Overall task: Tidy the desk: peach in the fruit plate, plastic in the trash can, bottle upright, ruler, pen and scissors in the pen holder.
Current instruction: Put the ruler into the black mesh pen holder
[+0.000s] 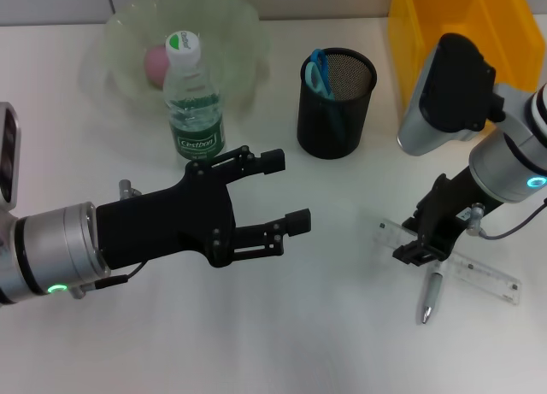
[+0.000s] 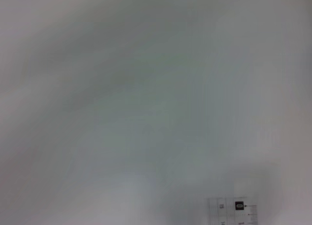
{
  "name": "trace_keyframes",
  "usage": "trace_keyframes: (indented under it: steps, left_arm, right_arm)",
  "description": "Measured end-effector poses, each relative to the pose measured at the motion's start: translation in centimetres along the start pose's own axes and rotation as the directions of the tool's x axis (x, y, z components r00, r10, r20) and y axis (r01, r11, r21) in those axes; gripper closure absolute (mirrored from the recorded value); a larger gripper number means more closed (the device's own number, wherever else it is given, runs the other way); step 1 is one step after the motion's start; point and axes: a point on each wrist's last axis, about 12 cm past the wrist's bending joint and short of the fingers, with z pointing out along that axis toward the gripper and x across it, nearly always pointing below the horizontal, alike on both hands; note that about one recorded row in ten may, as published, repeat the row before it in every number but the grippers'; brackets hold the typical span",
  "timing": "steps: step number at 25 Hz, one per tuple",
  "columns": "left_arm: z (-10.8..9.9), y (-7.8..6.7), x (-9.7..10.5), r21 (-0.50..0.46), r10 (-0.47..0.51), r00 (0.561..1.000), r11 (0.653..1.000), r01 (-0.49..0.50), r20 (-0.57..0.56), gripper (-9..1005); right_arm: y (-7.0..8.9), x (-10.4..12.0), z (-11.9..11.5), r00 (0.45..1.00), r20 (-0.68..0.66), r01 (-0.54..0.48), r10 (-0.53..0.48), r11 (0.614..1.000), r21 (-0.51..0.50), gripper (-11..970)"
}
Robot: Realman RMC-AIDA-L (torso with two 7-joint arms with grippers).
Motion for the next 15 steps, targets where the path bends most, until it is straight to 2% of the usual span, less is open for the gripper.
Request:
trace_keyframes:
  steps: [7,9,12,15]
  left_arm:
    - [-0.1,0.0,0.0,-0.002,0.001,1.000,1.000,-0.001,0.000,164]
    - [-0.1,0.1,0.0,-0.003,0.001,1.000,1.000,-0.001,0.000,164]
    - [-0.1,0.1,0.0,-0.005,0.000,1.000,1.000,0.000,-0.001,164]
    - [-0.1,0.1,0.0,-0.006,0.000,1.000,1.000,0.000,-0.002,164]
  right_arm:
    - [0.2,0.8,-2.0,0.995,0.097,-0.022,0.018,0.999,0.047,577]
    - [0.2,1.1,-2.9,0.985,0.168,-0.038,0.031,0.998,0.040,577]
    - [0.0,1.6,-4.7,0.943,0.326,-0.069,0.065,0.998,0.003,576]
    - [-0.6,2.4,-6.4,0.877,0.471,-0.094,0.092,0.995,-0.021,575]
